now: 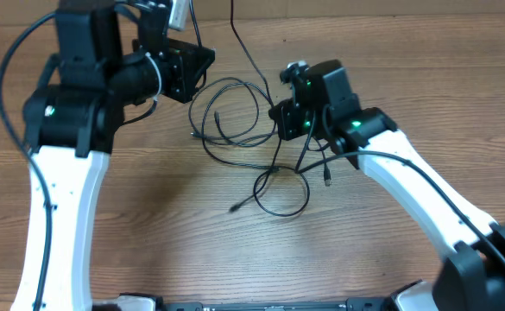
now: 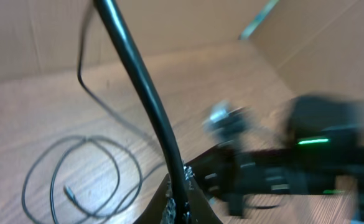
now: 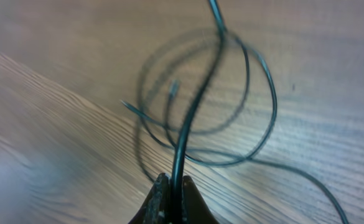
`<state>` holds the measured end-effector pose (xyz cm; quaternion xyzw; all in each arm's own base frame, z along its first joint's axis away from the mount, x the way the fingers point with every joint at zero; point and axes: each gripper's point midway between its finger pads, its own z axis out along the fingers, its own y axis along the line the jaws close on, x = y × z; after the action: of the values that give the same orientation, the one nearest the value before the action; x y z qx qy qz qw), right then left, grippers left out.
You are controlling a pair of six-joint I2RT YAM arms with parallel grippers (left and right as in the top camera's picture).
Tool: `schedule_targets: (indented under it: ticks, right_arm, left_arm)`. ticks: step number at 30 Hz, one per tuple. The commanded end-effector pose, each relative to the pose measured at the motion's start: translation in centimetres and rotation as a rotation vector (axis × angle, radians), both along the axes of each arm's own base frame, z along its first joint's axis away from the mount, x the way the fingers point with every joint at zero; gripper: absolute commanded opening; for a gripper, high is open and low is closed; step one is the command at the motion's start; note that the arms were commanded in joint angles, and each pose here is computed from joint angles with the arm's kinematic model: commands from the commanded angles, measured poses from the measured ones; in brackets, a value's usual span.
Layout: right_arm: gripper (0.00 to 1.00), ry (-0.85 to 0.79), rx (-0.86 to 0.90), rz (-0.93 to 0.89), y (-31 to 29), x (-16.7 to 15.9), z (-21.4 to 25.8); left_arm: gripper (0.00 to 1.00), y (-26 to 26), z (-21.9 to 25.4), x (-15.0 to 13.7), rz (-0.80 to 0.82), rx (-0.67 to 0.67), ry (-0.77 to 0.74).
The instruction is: Untangle cables
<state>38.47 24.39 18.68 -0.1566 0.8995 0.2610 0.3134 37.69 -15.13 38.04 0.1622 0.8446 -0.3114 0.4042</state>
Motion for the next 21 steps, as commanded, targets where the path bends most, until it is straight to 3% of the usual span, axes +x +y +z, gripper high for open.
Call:
schedule_targets:
  ticks: [1, 6, 13, 21]
  right_arm:
    - [0.04, -0.044, 0.094, -0.051, -0.4, -0.5, 5.0]
    - [0.04, -0.027, 0.199, -0.091, -1.3, -1.2, 7.8]
    - [0.04, 0.004, 0.354, -0.049, -2.7, -1.2, 10.4]
    - [0.04, 0.09, 0.473, -0.218, -6.8, 0.8, 11.0]
  left_arm:
    - [0.05, -0.2, -3.2, 1.7, -0.026, 0.047, 0.066]
    - [0.04, -1.6, -6.6, 2.5, -0.11, 0.016, 0.171]
    - [0.04, -4.0, -8.2, 1.7, -0.38, -0.019, 0.1]
    - [0.04, -5.7, -11.2, -1.2, -0.603, 0.007, 0.101]
